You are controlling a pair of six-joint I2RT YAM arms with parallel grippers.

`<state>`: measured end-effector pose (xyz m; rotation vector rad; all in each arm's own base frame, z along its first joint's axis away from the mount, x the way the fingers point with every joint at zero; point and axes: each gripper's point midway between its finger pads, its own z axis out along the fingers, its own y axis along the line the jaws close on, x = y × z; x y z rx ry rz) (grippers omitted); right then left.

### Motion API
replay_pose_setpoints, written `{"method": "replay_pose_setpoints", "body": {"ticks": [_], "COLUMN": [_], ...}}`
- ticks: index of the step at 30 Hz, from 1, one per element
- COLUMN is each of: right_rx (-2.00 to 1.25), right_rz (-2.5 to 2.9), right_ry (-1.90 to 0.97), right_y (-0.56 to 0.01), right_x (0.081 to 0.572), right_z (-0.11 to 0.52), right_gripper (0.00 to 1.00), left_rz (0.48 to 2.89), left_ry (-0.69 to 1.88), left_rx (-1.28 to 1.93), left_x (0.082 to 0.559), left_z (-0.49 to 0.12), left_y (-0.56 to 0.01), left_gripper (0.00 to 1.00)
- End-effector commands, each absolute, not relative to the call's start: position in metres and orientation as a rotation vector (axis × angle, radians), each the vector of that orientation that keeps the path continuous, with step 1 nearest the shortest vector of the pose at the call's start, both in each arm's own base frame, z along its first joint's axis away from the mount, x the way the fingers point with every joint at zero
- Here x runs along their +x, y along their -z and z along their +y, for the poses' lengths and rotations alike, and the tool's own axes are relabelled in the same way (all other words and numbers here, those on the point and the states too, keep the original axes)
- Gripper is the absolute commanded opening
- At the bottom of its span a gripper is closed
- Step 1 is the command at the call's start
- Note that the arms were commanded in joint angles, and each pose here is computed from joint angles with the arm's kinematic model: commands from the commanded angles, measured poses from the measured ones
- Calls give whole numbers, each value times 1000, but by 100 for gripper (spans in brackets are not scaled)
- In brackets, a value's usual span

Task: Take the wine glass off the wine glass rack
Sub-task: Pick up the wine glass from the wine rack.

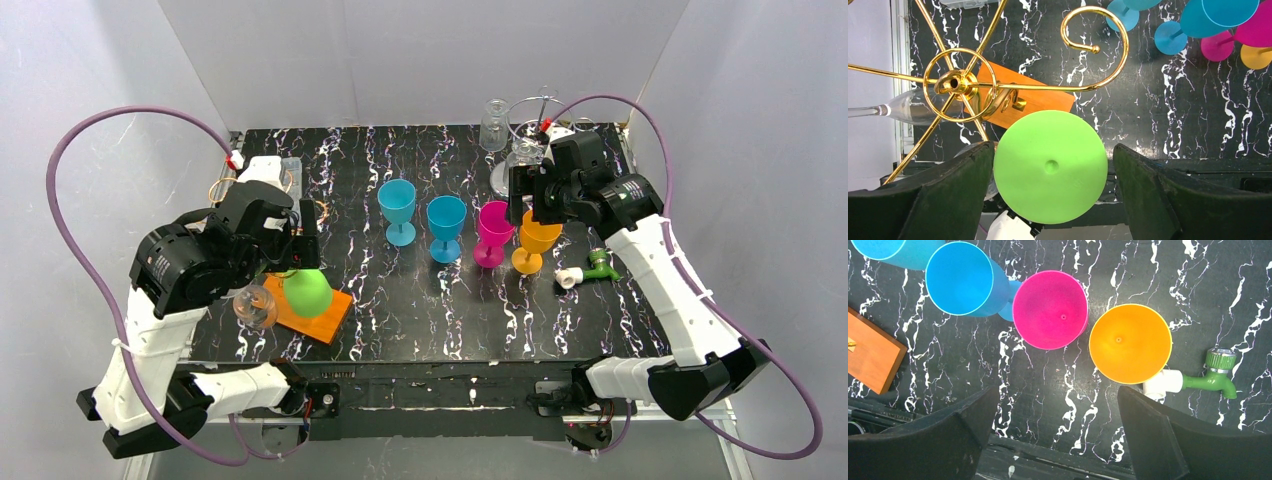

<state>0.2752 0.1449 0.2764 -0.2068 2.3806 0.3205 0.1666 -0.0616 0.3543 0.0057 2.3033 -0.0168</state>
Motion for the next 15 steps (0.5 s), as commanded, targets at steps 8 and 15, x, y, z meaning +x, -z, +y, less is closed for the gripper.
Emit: {"method": "replay_pose_setpoints", "body": {"ticks": [8,15], "right_rx": [-184,-180], "right_rz": [2323,2322], "right_ry": [-340,-340], "right_y": [-289,-288], "right_x": [275,275], "right_z": [143,143], "right_gripper": [98,97], "left_rz": [2436,2422], "left_ry": [-139,-102], "left_rx": [65,93], "left_x": [131,131], "left_z": [-28,-31], "left_y": [-331,-339], "left_gripper": [82,63]}}
